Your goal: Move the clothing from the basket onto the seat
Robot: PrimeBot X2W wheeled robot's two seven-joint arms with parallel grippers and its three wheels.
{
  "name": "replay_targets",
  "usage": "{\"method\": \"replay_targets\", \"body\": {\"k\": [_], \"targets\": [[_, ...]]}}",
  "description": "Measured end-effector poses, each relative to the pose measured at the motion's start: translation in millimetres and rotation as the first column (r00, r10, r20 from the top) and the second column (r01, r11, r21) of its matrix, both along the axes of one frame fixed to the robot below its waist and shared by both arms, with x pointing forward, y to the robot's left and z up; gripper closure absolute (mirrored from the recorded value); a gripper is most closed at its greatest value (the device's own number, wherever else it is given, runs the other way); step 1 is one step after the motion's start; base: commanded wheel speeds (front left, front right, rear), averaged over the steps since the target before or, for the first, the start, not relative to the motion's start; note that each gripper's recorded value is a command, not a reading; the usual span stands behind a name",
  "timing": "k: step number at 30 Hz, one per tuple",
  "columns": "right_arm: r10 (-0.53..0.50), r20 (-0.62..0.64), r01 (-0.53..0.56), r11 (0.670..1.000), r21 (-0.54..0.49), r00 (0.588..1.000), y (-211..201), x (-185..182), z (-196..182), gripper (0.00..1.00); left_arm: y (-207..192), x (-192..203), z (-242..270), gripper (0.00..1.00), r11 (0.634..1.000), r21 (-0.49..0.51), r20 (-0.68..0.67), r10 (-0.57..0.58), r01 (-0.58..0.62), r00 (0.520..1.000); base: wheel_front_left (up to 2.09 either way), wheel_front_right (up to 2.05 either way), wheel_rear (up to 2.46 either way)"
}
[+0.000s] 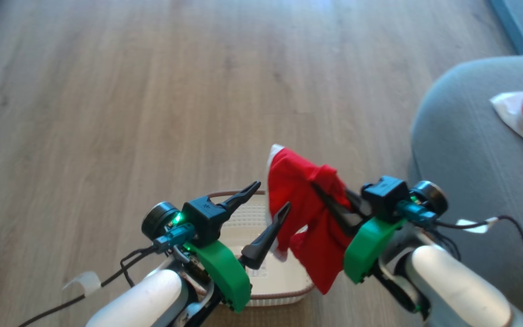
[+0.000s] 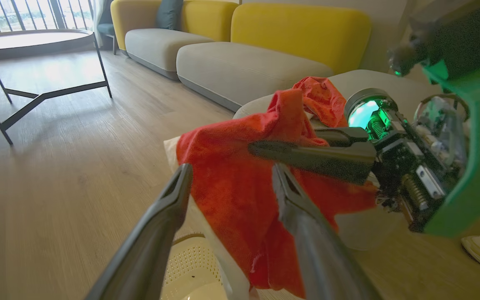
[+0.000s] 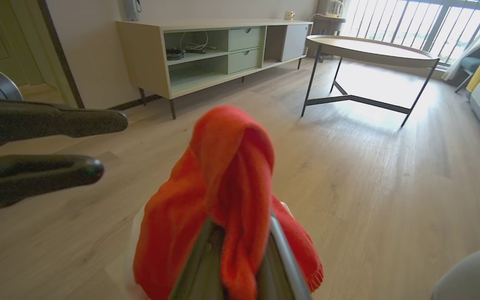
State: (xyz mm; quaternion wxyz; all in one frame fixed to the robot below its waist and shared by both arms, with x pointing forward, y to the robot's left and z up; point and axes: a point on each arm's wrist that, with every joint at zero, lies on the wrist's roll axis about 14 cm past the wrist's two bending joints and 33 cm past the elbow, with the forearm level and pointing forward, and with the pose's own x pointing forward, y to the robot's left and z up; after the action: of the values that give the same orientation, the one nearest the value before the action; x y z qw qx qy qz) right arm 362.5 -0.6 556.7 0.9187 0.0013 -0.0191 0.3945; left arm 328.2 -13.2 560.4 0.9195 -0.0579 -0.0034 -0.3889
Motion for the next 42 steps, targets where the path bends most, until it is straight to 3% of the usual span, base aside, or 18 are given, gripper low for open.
{"method": "replay_targets", "body": {"k": [9, 18, 33, 38, 42], "targets": [[-0.217, 0.03, 0.217, 0.976, 0.003, 0.976, -72.2, 6.1, 10.8, 1.0, -40.1, 0.8, -9.0, 0.0, 0.991, -0.006, -0.019, -0.133, 0.133, 0.991, 0.0, 0.0, 0.0], [-0.44, 0.03, 0.441, 0.898, -0.011, 0.897, -150.0, -2.3, 10.3, 1.0, -86.1, -4.4, -11.4, 0.0, 0.957, -0.026, -0.026, -0.288, 0.288, 0.957, 0.0, 0.0, 0.0], [-0.6, 0.003, 0.6, 0.8, -0.008, 0.8, -202.6, 0.5, 1.9, 1.0, -111.7, -5.8, -26.5, 0.0, 0.923, -0.057, -0.072, -0.383, 0.38, 0.921, 0.0, 0.0, 0.0], [-0.673, -0.018, 0.673, 0.739, 0.016, 0.739, -229.6, 20.9, -5.4, 1.0, -111.3, 3.5, -36.9, 0.0, 0.92, -0.071, -0.104, -0.391, 0.385, 0.915, 0.0, 0.0, 0.0], [-0.735, 0.026, 0.731, 0.678, 0.081, 0.678, -257.5, 60.3, 13.2, 1.0, -105.8, 19.1, -54.1, 0.0, 0.92, -0.064, -0.138, -0.392, 0.387, 0.91, 0.0, 0.0, 0.0]]}}
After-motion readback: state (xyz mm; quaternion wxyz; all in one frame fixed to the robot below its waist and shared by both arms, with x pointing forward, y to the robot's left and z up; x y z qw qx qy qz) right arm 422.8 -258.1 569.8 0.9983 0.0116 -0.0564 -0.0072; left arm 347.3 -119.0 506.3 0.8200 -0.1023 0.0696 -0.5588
